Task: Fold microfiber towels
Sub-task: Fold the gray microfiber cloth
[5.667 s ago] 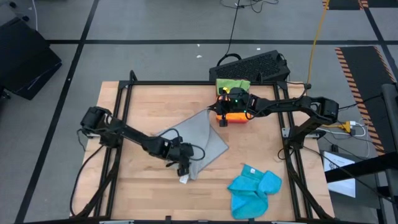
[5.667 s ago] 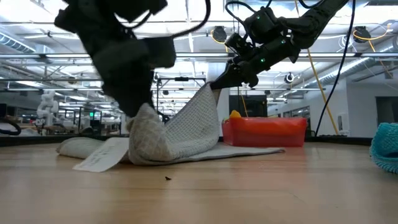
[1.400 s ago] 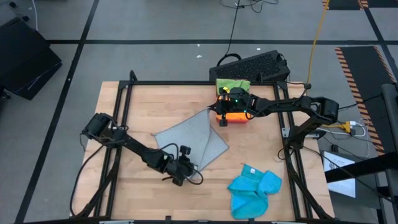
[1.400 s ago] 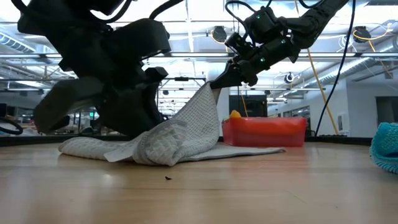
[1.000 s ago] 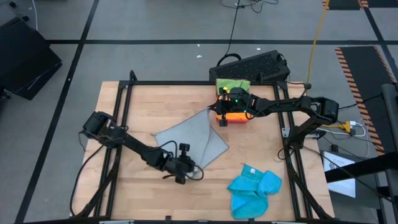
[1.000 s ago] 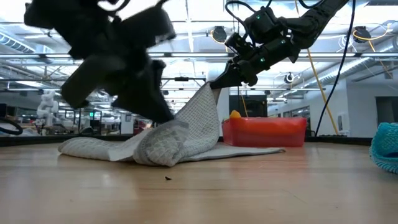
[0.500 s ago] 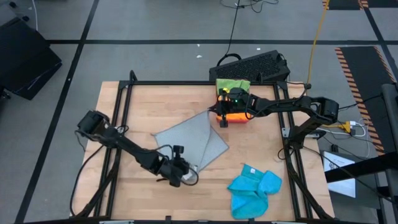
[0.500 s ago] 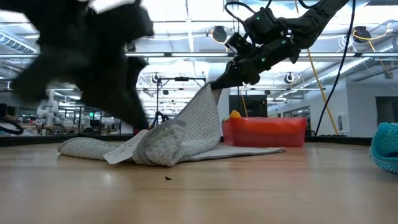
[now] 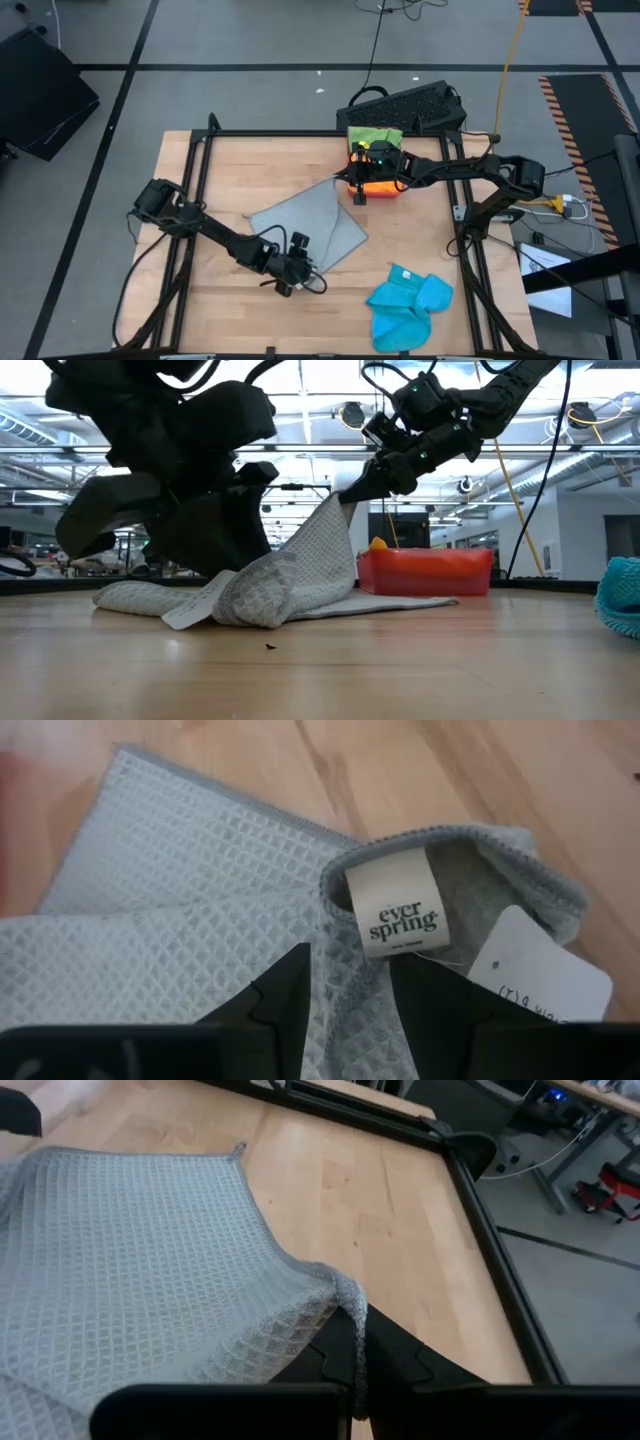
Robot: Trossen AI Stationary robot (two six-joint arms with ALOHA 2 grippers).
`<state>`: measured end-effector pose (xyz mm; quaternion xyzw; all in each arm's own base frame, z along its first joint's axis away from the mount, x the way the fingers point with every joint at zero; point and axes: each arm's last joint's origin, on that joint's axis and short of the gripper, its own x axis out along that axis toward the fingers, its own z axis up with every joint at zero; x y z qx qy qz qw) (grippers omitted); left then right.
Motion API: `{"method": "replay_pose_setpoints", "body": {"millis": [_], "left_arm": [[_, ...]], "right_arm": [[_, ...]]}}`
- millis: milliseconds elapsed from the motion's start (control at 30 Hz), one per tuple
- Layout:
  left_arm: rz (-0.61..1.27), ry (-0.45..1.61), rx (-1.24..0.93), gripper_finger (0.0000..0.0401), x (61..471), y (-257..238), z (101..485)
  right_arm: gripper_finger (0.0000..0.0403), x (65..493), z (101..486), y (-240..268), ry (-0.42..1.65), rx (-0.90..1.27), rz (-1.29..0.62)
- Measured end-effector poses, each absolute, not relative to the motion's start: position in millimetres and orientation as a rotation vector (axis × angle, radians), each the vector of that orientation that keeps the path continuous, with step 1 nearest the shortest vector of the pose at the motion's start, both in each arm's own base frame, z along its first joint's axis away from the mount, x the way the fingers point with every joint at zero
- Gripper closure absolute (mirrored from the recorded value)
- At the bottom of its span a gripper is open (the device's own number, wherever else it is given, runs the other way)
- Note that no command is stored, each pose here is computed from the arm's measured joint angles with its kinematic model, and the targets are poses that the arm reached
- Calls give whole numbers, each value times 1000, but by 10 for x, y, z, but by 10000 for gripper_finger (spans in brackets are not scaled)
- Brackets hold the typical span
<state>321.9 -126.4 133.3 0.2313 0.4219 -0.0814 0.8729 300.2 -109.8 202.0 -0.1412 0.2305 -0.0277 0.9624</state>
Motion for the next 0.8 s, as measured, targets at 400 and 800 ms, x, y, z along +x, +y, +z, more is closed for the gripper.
{"method": "replay_pose_setpoints", "body": {"millis": [400,800], "left_arm": [[-177,835,430,258,3278,-1294,1300],[46,806,363,258,3363,-1215,1170]], "right_arm": [[399,2998,2014,-1103,472,-259,-64],[399,2996,2012,-1103,474,-242,-67]]}}
